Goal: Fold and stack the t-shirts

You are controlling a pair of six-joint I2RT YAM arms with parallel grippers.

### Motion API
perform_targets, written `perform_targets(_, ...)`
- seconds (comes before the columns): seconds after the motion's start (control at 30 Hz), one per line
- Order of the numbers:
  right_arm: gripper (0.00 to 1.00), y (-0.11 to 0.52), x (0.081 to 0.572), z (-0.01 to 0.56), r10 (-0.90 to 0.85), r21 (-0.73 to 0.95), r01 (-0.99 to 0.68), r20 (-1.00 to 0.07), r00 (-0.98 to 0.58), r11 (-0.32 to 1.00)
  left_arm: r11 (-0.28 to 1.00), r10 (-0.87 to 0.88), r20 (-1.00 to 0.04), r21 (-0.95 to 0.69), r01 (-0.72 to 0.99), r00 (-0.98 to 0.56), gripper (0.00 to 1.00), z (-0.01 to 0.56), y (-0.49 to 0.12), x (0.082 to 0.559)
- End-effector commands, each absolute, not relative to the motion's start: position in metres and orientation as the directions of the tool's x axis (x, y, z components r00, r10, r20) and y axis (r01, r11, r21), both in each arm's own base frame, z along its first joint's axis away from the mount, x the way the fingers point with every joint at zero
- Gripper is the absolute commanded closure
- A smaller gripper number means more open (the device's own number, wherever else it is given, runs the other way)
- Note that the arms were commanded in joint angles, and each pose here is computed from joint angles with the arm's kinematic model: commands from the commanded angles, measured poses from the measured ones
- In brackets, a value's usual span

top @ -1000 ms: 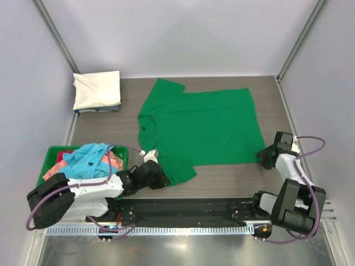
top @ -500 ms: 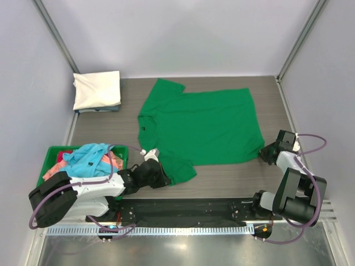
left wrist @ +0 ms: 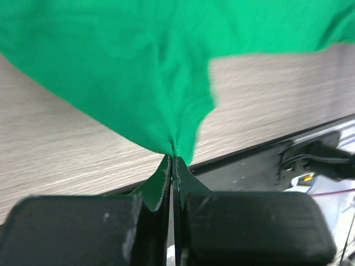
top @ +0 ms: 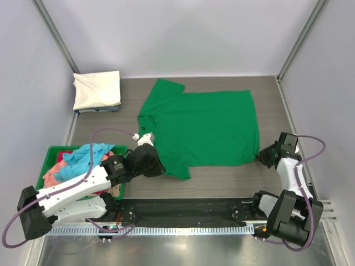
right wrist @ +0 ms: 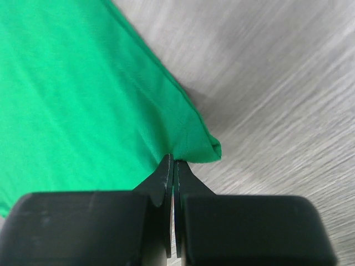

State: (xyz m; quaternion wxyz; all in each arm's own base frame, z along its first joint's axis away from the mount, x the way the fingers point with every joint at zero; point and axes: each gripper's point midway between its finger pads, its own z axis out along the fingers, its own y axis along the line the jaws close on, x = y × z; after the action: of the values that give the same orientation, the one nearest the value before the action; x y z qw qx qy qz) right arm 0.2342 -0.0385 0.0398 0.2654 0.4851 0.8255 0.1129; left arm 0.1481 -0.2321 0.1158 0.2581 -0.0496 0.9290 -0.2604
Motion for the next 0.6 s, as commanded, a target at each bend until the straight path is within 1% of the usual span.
perform_targets(0.0, 0.99, -0.042, 0.251, 0.072, 0.836, 0.48, 0.689, -0.384, -0.393, 0.544, 0.922, -0.186, -0.516, -0.386, 0.033, -0.836, 1.0, 0.136, -0.207, 0.158)
perform_targets(0.03, 0.99, -0.045, 0.258, 0.081, 0.835, 0.488, 0.683, -0.396, -0.381, 0.543, 0.934, -0.159, -0.526, -0.354, 0.046, -0.835, 1.0, 0.139, -0.203, 0.161)
perform_targets(0.07, 0.99, -0.046, 0.262, 0.085, 0.839, 0.494, 0.683, -0.395, -0.375, 0.538, 0.931, -0.177, -0.541, -0.364, 0.04, -0.822, 1.0, 0.154, -0.204, 0.17)
perform_targets(0.13, 0.99, -0.046, 0.274, 0.094, 0.856, 0.522, 0.682, -0.374, -0.356, 0.512, 0.938, -0.167, -0.544, -0.345, 0.038, -0.822, 1.0, 0.158, -0.202, 0.183)
perform_targets(0.17, 0.99, -0.048, 0.28, 0.099, 0.86, 0.538, 0.674, -0.378, -0.343, 0.506, 0.934, -0.172, -0.557, -0.353, 0.045, -0.812, 1.0, 0.169, -0.205, 0.192)
perform_targets(0.23, 0.99, -0.048, 0.295, 0.112, 0.866, 0.58, 0.645, -0.382, -0.324, 0.498, 0.944, -0.16, -0.563, -0.326, 0.04, -0.811, 1.0, 0.171, -0.201, 0.209)
perform_targets(0.27, 0.99, -0.049, 0.303, 0.114, 0.868, 0.589, 0.64, -0.377, -0.322, 0.493, 0.939, -0.172, -0.577, -0.34, 0.043, -0.798, 1.0, 0.184, -0.203, 0.219)
perform_targets(0.4, 0.99, -0.054, 0.329, 0.123, 0.864, 0.598, 0.625, -0.373, -0.337, 0.502, 0.948, -0.162, -0.584, -0.316, 0.038, -0.795, 1.0, 0.199, -0.197, 0.259)
perform_targets(0.43, 0.99, -0.054, 0.333, 0.123, 0.865, 0.602, 0.622, -0.365, -0.343, 0.501, 0.954, -0.167, -0.573, -0.3, 0.016, -0.802, 1.0, 0.195, -0.192, 0.273)
perform_targets(0.47, 0.99, -0.054, 0.337, 0.122, 0.864, 0.603, 0.619, -0.364, -0.347, 0.503, 0.951, -0.159, -0.591, -0.307, 0.038, -0.791, 1.0, 0.208, -0.194, 0.285)
perform_targets(0.5, 0.99, -0.053, 0.342, 0.116, 0.863, 0.6, 0.621, -0.35, -0.363, 0.504, 0.953, -0.156, -0.588, -0.302, 0.037, -0.794, 1.0, 0.209, -0.193, 0.291)
perform_targets(0.57, 0.99, -0.046, 0.355, 0.119, 0.852, 0.605, 0.6, -0.354, -0.385, 0.523, 0.953, -0.172, -0.583, -0.301, 0.015, -0.794, 1.0, 0.213, -0.189, 0.317)
